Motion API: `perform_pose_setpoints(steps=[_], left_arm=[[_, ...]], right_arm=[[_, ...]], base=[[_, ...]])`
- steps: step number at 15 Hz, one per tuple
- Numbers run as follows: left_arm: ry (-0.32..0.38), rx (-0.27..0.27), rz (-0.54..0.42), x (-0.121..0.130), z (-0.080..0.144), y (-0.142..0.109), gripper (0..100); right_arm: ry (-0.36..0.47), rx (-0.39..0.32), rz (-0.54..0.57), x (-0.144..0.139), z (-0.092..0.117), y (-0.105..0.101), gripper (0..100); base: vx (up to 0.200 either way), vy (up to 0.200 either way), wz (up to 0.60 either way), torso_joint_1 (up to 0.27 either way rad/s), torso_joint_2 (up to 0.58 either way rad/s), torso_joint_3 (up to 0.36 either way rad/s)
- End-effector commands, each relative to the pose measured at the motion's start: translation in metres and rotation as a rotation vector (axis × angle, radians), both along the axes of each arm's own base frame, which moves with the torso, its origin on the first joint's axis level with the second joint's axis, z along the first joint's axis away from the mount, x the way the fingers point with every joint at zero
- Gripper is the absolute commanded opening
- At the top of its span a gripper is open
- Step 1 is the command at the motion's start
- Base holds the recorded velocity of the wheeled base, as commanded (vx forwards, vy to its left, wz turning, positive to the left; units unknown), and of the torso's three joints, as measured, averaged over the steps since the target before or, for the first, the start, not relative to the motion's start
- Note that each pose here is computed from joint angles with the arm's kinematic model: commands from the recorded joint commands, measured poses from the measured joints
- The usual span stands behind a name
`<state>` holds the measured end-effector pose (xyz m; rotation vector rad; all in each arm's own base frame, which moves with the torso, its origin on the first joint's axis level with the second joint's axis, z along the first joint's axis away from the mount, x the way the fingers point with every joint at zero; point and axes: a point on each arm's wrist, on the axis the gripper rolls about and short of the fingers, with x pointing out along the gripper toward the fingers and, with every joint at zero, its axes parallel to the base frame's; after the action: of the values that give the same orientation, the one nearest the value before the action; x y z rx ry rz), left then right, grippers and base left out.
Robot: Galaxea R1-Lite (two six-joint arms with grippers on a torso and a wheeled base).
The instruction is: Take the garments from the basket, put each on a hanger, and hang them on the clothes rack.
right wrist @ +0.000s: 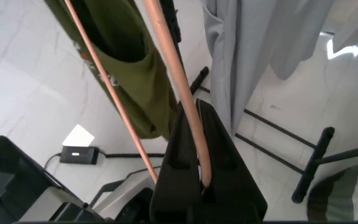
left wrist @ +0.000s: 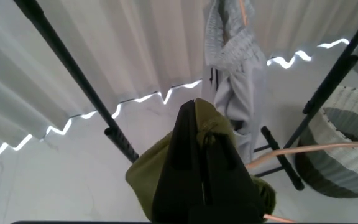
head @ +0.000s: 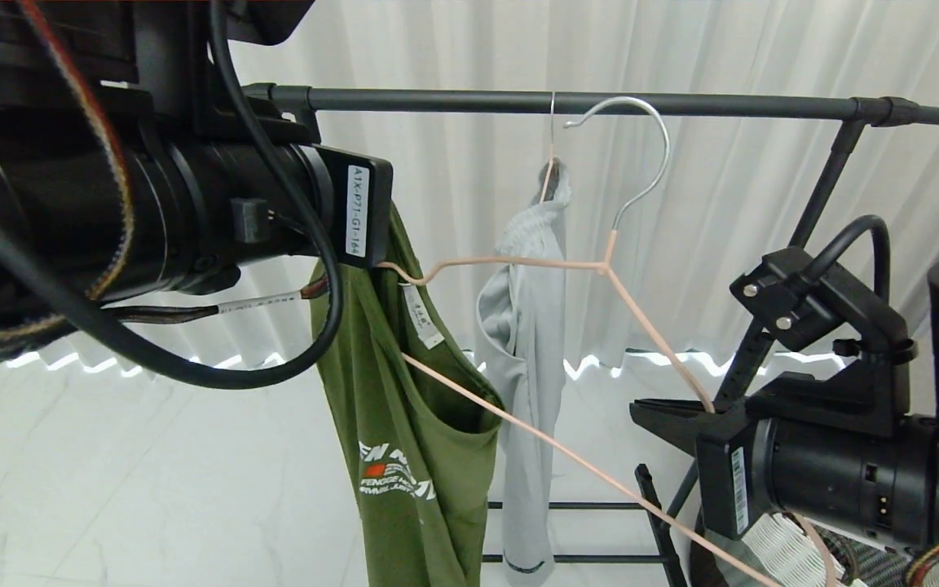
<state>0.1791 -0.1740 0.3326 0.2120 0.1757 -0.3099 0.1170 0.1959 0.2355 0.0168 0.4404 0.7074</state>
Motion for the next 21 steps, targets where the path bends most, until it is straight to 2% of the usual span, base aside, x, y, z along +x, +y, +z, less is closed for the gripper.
perform_pose_setpoints(steps=[1,5,8,11,16,18,21], left_arm=[[-0.006,-0.007,-0.010,-0.005,0.002,0.001,0],[-0.009,0.002,0.044,-0.002,0.006,0.015,0],[0.023,0.036,0.048,-0.011,0.006,0.024,0],[0.020,0.036,0.046,-0.012,0.007,0.025,0],[0.017,0.022,-0.040,-0.023,0.009,0.009,0],[0.015,0.020,-0.055,-0.024,0.010,0.006,0],[-0.004,0.069,-0.072,-0.027,0.011,0.008,0]], right_arm=[[0.002,-0.033,-0.007,0.005,-0.006,0.005,0],[-0.022,-0.062,-0.141,0.017,-0.007,-0.006,0],[-0.050,-0.092,-0.214,0.029,-0.006,-0.015,0],[-0.056,-0.090,-0.223,0.031,-0.006,-0.015,0],[-0.073,-0.051,-0.171,0.027,0.005,-0.002,0],[-0.063,-0.028,-0.084,0.016,0.008,0.004,0],[-0.061,-0.046,0.005,0.010,0.007,0.007,0]], base=[[0.000,0.000,0.00,0.000,0.00,0.000],[0.000,0.000,0.00,0.000,0.00,0.000],[0.000,0.000,0.00,0.000,0.00,0.000],[0.000,0.000,0.00,0.000,0.00,0.000],[0.000,0.000,0.00,0.000,0.00,0.000],[0.000,0.000,0.00,0.000,0.00,0.000],[0.000,0.000,0.00,0.000,0.00,0.000]])
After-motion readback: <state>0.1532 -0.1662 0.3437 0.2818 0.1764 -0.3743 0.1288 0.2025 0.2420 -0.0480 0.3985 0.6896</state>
